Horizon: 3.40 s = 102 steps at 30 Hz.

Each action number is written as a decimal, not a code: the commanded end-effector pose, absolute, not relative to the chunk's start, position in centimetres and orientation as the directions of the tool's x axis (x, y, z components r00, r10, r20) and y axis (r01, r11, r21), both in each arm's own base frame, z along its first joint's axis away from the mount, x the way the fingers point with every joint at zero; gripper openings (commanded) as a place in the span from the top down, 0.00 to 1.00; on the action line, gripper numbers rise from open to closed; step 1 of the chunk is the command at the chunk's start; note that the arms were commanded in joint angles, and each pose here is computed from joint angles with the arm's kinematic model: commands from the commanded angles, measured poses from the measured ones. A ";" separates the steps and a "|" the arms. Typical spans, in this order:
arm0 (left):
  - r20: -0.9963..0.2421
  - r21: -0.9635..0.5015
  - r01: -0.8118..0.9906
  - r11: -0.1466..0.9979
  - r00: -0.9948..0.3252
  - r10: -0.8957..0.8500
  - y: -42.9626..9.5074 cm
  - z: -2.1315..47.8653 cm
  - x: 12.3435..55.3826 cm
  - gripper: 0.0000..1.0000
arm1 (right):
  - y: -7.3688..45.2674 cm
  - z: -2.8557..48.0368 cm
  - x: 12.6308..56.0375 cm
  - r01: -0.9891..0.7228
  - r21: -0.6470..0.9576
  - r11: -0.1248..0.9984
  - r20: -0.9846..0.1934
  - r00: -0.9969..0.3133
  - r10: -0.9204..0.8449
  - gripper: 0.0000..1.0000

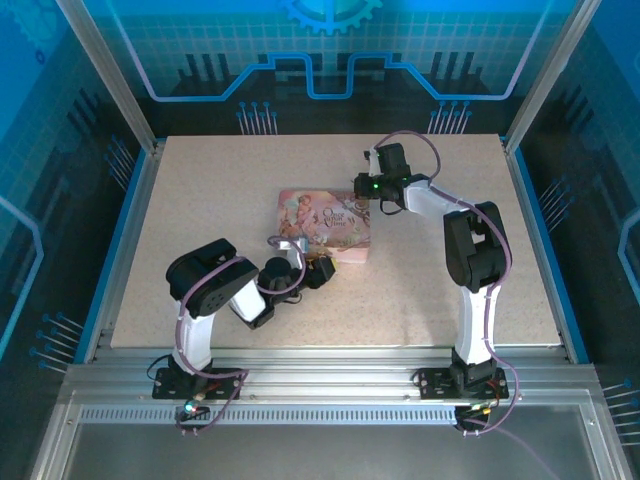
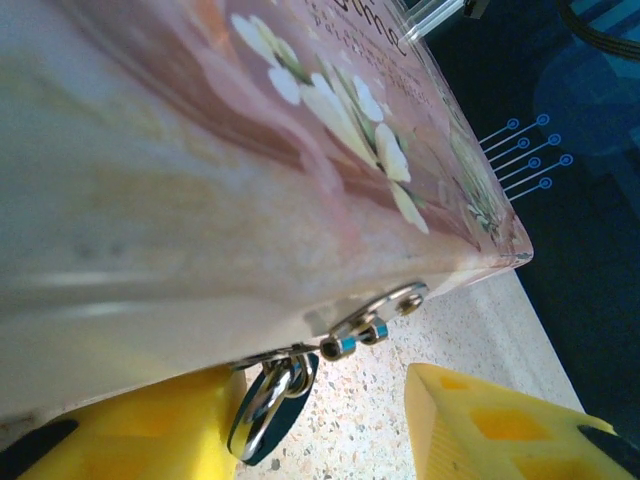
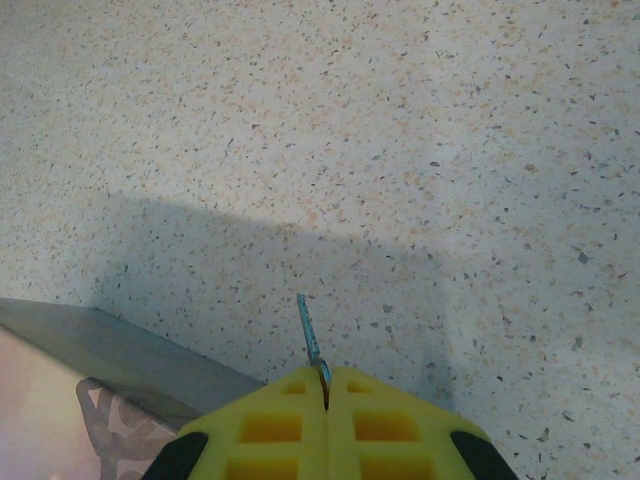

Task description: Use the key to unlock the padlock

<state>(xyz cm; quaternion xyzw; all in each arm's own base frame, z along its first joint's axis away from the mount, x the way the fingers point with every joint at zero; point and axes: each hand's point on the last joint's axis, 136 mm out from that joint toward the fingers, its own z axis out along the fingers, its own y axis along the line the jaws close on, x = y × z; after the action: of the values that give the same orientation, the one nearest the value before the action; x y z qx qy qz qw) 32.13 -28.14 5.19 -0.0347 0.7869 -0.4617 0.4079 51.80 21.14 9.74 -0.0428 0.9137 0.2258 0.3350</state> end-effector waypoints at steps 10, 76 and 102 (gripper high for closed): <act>-0.588 -0.783 0.354 0.512 -0.692 -0.420 -29.9 5.9 32.6 0.36 | 22.4 8.2 49.4 -0.235 0.398 0.887 -0.568 -0.823 0.037 1.00; -0.534 -0.814 0.303 0.495 -0.727 -0.432 -29.1 4.9 32.9 0.49 | 19.6 7.3 41.5 -0.166 0.319 0.933 -0.548 -0.836 0.039 1.00; -0.470 -0.826 0.208 0.523 -0.766 -0.438 -25.8 2.6 31.3 0.58 | 19.4 7.7 41.4 -0.171 0.321 0.931 -0.561 -0.827 0.042 1.00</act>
<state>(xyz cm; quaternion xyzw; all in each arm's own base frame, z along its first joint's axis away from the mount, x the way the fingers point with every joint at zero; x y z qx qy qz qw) 32.36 -27.08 5.76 -0.0356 0.7720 -0.5025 0.3877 42.47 18.26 7.14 -0.0219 0.9406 0.1638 0.2967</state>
